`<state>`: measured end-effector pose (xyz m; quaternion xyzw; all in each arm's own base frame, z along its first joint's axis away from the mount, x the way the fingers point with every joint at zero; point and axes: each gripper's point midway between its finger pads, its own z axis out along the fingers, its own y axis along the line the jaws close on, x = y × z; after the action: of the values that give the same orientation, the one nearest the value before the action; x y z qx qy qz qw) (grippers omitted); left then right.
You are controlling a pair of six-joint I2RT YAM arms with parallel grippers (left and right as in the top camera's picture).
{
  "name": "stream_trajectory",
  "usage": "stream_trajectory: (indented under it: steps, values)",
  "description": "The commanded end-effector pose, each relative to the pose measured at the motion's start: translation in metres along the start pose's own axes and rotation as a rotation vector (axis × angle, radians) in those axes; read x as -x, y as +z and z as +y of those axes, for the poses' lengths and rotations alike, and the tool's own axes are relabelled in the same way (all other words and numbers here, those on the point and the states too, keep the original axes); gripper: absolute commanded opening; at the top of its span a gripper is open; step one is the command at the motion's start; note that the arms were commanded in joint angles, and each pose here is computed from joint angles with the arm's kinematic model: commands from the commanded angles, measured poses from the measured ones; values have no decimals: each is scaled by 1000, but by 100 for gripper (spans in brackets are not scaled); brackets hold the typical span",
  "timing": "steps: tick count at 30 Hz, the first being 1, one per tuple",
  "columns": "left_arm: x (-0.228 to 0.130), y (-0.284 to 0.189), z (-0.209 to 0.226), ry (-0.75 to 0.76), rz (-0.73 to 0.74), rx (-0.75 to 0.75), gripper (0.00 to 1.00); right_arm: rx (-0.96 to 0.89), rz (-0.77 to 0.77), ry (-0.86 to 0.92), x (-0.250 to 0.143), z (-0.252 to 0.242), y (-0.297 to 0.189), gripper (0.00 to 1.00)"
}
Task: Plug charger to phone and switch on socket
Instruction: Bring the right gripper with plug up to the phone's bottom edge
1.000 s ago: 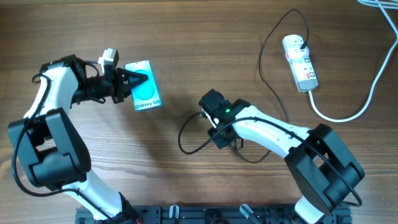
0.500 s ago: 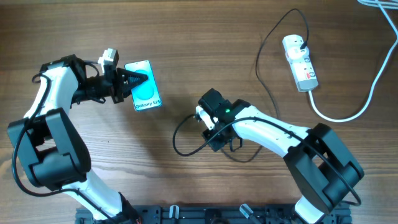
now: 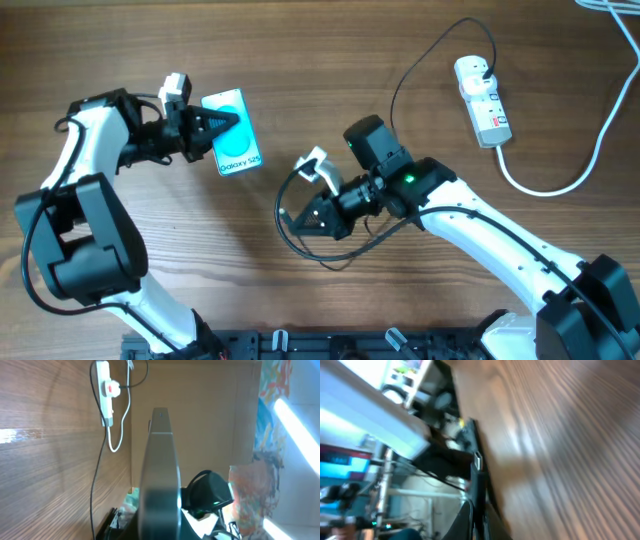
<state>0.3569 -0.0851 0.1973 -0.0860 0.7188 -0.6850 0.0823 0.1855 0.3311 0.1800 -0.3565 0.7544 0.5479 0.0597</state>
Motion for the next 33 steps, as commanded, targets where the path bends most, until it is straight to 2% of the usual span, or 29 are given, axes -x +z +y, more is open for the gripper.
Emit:
stream_trajectory:
  steps: [1, 4, 15, 33]
  values:
    - [-6, 16, -14, 51, 34, -55, 4, 119, -7, 122, 9, 22, -2, 4]
    - [-8, 19, -14, 46, 44, -55, 4, 124, -19, 171, 14, 23, -2, 4]
    - [-15, 19, -16, -134, 48, -51, 4, 146, -53, 349, 32, 29, -2, 4]
    - [-30, 43, -17, -61, 125, -50, 4, 51, -128, 370, 44, 12, 0, 4]
